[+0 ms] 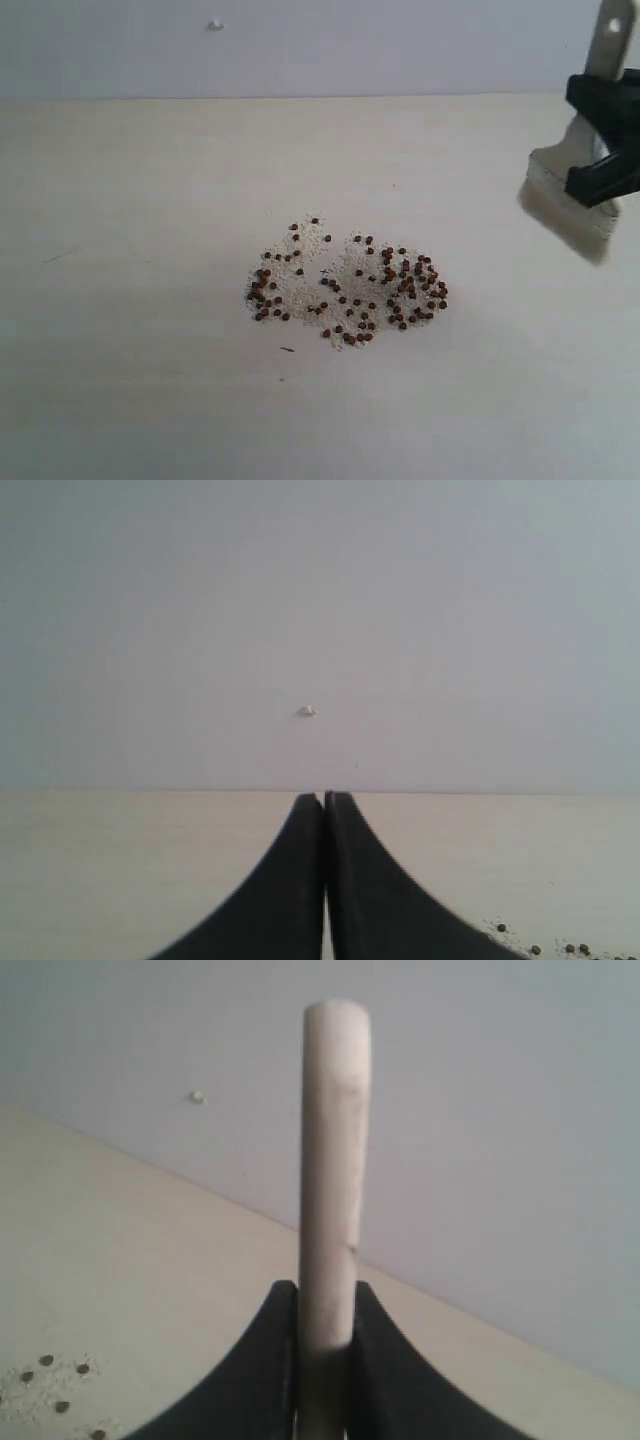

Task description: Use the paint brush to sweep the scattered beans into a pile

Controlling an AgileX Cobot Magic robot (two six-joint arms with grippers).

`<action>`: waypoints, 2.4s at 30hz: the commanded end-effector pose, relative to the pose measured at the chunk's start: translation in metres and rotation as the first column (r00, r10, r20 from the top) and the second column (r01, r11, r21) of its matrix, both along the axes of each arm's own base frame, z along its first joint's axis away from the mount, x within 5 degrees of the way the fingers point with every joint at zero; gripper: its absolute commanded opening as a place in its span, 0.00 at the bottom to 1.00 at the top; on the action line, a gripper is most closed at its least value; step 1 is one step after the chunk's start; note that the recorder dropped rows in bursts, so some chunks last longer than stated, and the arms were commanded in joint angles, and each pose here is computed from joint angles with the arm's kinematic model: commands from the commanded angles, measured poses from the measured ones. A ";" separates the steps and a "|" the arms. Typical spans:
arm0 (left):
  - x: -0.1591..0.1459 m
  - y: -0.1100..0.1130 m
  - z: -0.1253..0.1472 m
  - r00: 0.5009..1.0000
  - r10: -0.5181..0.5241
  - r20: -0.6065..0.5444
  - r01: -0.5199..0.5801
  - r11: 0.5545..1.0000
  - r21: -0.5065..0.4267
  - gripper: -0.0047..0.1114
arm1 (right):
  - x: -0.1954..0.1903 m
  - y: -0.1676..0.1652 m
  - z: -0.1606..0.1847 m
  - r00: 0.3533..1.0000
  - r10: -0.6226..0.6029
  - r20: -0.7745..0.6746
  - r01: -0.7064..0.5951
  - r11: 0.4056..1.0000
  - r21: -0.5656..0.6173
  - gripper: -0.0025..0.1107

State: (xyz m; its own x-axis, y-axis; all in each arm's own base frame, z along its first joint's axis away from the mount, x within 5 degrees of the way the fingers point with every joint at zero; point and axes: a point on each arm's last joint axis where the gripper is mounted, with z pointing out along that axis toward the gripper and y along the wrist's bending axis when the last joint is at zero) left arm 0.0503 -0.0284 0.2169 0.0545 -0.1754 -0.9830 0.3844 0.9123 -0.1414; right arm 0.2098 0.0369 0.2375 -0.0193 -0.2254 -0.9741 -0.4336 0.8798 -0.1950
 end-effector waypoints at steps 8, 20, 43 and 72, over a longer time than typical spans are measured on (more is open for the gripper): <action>0.000 -0.001 -0.001 1.000 -0.010 -0.006 0.010 1.000 0.000 0.04 | 0.013 0.036 -0.027 0.940 -0.331 0.082 0.341 0.916 -0.210 0.02; 0.000 -0.001 -0.001 1.000 -0.010 -0.006 0.010 1.000 0.000 0.04 | -0.014 0.083 -0.071 0.861 -0.508 0.033 0.506 0.848 -0.159 0.02; 0.000 -0.001 -0.001 1.000 -0.012 -0.006 0.012 1.000 0.000 0.04 | 0.035 0.180 -0.094 0.897 -0.415 -0.154 0.413 0.910 -0.045 0.02; 0.000 -0.002 -0.001 1.000 -0.025 -0.004 0.025 1.000 0.003 0.04 | 0.073 0.153 -0.110 0.949 -0.308 -0.071 0.279 0.922 -0.268 0.02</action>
